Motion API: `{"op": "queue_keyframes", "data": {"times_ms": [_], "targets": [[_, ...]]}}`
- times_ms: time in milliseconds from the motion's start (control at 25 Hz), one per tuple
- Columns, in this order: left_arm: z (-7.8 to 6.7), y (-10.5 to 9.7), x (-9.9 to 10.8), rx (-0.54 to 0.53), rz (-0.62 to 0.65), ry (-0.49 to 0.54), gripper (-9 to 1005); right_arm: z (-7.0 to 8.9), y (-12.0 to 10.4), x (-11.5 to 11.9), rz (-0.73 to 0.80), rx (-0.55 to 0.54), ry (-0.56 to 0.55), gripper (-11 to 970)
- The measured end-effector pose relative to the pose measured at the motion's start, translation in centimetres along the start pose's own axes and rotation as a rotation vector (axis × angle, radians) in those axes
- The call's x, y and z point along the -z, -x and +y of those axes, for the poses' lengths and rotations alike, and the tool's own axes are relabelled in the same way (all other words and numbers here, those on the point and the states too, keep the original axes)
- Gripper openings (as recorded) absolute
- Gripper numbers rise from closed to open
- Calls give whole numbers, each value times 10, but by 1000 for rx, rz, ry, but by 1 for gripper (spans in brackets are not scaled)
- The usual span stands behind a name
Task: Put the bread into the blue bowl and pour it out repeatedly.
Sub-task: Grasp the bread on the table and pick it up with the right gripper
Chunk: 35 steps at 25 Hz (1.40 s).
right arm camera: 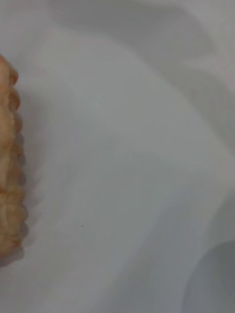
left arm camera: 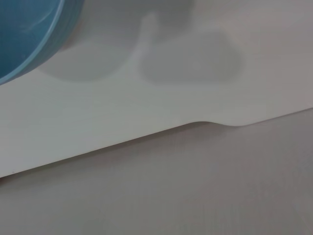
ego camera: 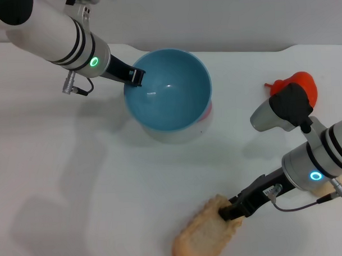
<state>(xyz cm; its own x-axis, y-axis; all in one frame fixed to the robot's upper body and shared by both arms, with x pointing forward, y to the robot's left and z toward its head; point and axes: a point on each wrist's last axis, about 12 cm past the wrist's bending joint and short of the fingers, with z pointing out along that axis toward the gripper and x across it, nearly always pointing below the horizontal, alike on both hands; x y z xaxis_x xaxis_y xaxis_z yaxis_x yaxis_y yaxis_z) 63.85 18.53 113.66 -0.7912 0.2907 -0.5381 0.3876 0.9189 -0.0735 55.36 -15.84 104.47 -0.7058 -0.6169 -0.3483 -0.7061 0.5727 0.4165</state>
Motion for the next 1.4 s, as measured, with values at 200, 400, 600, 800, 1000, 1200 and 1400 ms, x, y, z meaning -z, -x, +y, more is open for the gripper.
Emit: {"op": "queue_keyframes", "data": {"times_ms": [200, 400, 600, 800, 1000, 1200, 1400], "targets": [[0, 0, 0, 1, 1, -1, -1, 0, -1, 0, -7, 26, -5, 375], [0, -1, 0, 3, 2, -1, -1, -1, -3, 2, -6, 28, 0, 321], [0, -1, -1, 4, 3, -2, -2, 1, -7, 7, 9, -8, 48, 274], [0, -1, -1, 5, 4, -2, -2, -7, -11, 17, -40, -82, 69, 231], [0, -2, -1, 6, 4, -2, -2, -18, -19, 29, -91, -124, 46, 202], [0, -3, -1, 6, 14, -3, -2, -23, -27, 49, -108, -85, 7, 181], [-4, -4, -2, -10, 51, -7, -2, -28, -33, 86, -171, -69, -19, 125]]}}
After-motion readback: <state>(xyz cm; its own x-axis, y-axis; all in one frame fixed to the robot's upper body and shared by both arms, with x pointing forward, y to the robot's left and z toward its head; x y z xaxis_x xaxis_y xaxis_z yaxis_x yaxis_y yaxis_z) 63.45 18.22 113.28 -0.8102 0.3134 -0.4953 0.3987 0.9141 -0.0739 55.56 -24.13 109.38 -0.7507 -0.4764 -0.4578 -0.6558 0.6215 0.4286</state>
